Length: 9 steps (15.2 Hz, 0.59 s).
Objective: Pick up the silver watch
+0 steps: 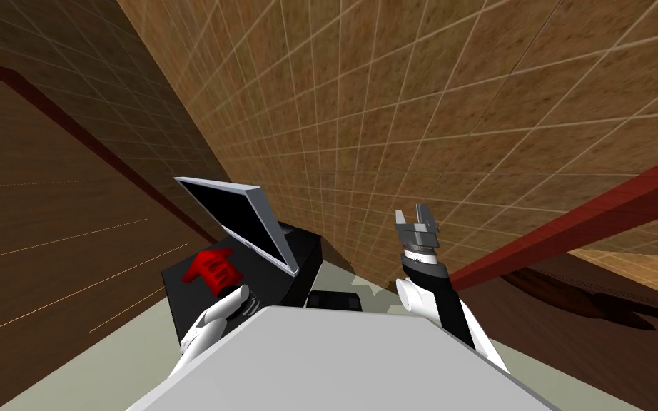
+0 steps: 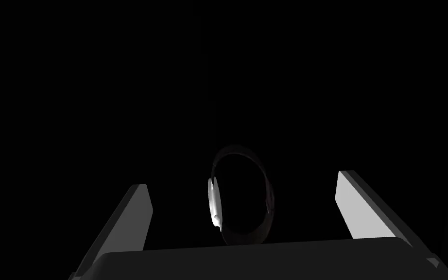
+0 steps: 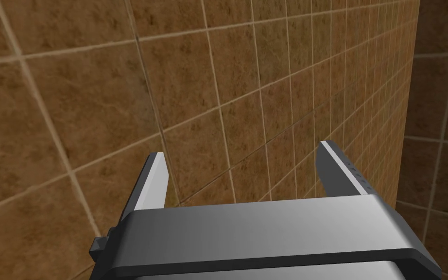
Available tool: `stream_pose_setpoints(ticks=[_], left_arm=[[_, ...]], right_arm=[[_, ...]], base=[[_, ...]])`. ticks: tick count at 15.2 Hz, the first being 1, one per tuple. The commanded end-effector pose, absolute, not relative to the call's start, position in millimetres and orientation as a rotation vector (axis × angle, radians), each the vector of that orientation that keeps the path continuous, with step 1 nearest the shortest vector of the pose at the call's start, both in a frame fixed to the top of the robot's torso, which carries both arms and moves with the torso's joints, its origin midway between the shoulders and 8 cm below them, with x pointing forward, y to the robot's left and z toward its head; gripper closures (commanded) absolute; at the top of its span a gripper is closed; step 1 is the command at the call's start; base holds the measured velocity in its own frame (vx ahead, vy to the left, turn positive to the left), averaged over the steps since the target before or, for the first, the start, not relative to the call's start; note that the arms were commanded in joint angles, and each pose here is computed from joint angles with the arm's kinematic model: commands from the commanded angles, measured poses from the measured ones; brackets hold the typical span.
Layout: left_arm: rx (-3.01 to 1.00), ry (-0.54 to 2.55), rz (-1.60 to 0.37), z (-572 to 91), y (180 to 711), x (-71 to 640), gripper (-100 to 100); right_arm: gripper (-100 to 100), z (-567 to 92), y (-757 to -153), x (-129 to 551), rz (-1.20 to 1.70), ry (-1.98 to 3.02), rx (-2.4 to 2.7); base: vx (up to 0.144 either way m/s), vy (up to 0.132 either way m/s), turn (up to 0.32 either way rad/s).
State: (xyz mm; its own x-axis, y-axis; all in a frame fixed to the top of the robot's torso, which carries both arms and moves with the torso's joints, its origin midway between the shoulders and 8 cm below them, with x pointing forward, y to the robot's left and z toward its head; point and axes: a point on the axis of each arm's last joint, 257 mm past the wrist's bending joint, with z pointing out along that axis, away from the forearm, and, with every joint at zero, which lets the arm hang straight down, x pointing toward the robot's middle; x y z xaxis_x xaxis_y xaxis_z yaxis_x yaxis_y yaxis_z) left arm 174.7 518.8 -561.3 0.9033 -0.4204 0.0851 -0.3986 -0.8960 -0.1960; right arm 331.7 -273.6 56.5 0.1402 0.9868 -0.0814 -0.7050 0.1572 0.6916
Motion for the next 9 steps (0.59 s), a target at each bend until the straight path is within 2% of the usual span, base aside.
stream_pose_setpoints(ticks=[1, 6, 9], left_arm=[[-2.888, 0.652, -0.135, -565, 524, 164, -100], [-2.855, 0.706, 0.050, -572, 545, 114, -100], [-2.834, 0.721, 0.117, -573, 556, 94, -100]], right_arm=[[0, 57, -274, 332, 1.322, 0.607, 0.571], [0, 57, -274, 332, 1.322, 0.607, 0.571], [0, 57, -274, 332, 1.322, 0.607, 0.571]], base=[[0.147, -0.147, -0.026], [0.151, -0.087, -0.025], [0.123, -0.042, 0.001]])
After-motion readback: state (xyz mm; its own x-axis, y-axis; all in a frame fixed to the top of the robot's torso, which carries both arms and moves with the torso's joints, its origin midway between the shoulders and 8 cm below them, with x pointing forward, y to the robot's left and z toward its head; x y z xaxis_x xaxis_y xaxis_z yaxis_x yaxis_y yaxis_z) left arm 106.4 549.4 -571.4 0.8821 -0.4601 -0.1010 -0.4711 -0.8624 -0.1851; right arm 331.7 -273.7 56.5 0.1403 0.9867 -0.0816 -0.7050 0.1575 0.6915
